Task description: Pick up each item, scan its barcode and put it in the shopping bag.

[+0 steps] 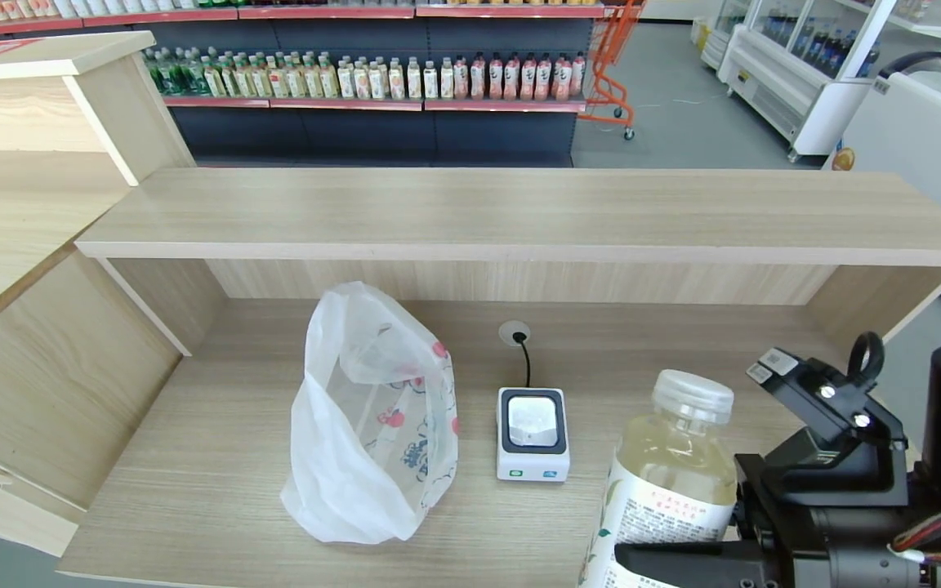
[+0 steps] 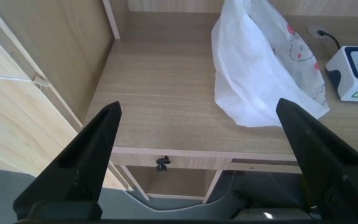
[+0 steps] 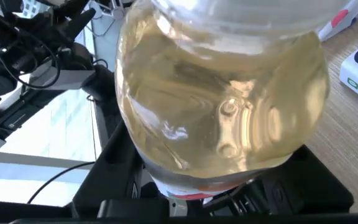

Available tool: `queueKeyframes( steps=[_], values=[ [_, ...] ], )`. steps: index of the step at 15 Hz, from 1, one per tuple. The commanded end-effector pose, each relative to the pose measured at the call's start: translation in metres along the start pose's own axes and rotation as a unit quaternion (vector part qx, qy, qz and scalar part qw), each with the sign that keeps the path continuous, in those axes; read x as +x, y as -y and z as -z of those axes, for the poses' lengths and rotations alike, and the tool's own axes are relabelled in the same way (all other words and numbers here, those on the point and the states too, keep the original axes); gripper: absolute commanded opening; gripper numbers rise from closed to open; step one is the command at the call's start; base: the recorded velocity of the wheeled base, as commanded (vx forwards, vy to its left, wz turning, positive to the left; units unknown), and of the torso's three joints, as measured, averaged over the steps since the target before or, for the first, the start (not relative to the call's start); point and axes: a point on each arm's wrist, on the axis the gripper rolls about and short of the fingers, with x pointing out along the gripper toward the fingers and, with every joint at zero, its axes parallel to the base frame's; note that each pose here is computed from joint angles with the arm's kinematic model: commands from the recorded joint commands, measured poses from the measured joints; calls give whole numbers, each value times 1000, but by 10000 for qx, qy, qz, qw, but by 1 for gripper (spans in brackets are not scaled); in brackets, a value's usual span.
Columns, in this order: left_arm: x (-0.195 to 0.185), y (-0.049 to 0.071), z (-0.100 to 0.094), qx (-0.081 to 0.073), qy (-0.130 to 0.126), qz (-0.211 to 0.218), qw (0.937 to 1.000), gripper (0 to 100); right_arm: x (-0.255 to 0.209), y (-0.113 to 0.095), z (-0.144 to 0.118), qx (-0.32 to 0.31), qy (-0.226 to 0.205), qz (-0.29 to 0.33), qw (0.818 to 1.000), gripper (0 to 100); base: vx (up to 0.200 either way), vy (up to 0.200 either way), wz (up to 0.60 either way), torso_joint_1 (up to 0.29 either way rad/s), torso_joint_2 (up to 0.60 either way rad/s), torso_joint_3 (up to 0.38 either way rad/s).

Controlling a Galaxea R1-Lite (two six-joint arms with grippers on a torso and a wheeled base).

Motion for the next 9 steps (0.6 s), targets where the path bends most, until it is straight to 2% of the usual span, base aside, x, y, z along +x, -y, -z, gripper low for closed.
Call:
queueKeyframes(
  steps=[1, 9],
  values=[
    [0, 0, 0, 0, 2, -2, 10000, 100, 3, 2, 1, 34, -74, -5, 10000, 0, 0, 0, 0, 0, 0, 0],
    [0, 0, 0, 0, 2, -2, 10000, 100, 4, 2, 0, 7, -62, 24, 10000, 0, 0, 0, 0, 0, 0, 0]
  ],
)
